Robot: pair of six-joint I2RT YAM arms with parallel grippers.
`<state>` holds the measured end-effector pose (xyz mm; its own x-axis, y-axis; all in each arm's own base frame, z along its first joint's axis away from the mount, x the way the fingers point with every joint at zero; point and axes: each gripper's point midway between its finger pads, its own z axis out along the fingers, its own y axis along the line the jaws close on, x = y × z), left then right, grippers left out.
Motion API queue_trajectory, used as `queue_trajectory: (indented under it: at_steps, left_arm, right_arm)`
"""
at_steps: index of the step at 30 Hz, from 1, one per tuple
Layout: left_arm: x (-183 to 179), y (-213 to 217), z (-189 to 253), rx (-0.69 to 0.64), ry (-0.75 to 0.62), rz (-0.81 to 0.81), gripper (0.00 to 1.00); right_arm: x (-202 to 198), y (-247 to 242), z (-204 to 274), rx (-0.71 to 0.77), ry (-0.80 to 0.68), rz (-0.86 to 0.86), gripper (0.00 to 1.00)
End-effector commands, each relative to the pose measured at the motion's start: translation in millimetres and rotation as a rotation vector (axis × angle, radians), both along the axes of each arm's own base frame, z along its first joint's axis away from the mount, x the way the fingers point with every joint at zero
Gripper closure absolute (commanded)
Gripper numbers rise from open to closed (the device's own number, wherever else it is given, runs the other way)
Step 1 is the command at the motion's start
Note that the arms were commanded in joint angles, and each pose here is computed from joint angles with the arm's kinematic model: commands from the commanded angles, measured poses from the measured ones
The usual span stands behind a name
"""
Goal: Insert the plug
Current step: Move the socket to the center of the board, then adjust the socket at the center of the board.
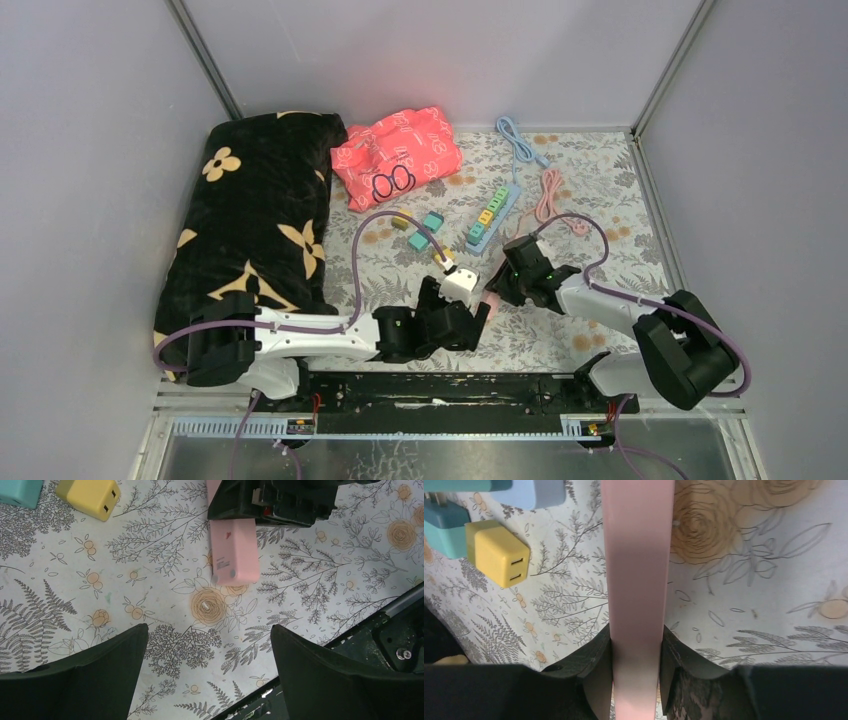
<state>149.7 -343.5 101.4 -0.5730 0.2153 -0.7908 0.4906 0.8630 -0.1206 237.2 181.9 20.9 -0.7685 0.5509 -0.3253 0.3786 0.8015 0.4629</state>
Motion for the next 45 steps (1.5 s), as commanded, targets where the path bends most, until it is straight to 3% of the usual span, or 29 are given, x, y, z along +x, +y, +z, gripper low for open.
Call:
queue_trajectory:
  at_steps: [1, 7, 18, 27, 40, 45]
  left_arm:
    - [7.5, -11.2, 7.8, -0.108, -0.042, 0.03, 0.01]
    - [6.6, -13.0, -0.1, -0.094, -0.038, 0.019, 0.01]
    - [16.8, -22.1, -8.0, -0.086, -0.023, -0.003, 0.02]
    - [43.3, -23.1, -23.5, -0.08, -0.004, -0.05, 0.11]
    - [61.3, -36.9, -50.4, -0.099, 0.089, -0.102, 0.24]
    - [61.3, -42.5, -52.7, -0.121, 0.108, -0.121, 0.39]
  right_arm:
    - [8.6, 19.4, 5.6, 0.019, -0.053, 0.022, 0.63]
    - [11.0, 17.0, 15.5, -0.021, -0.094, 0.036, 0.35]
    - [13.8, -13.6, 55.4, -0.118, -0.25, 0.033, 0.09]
    - [8.9, -22.6, 69.5, -0.108, -0.352, 0.058, 0.0]
    - [6.2, -24.9, 69.8, -0.073, -0.398, 0.046, 0.01]
    - [5.9, -23.3, 66.2, -0.074, -0.384, 0.053, 0.01]
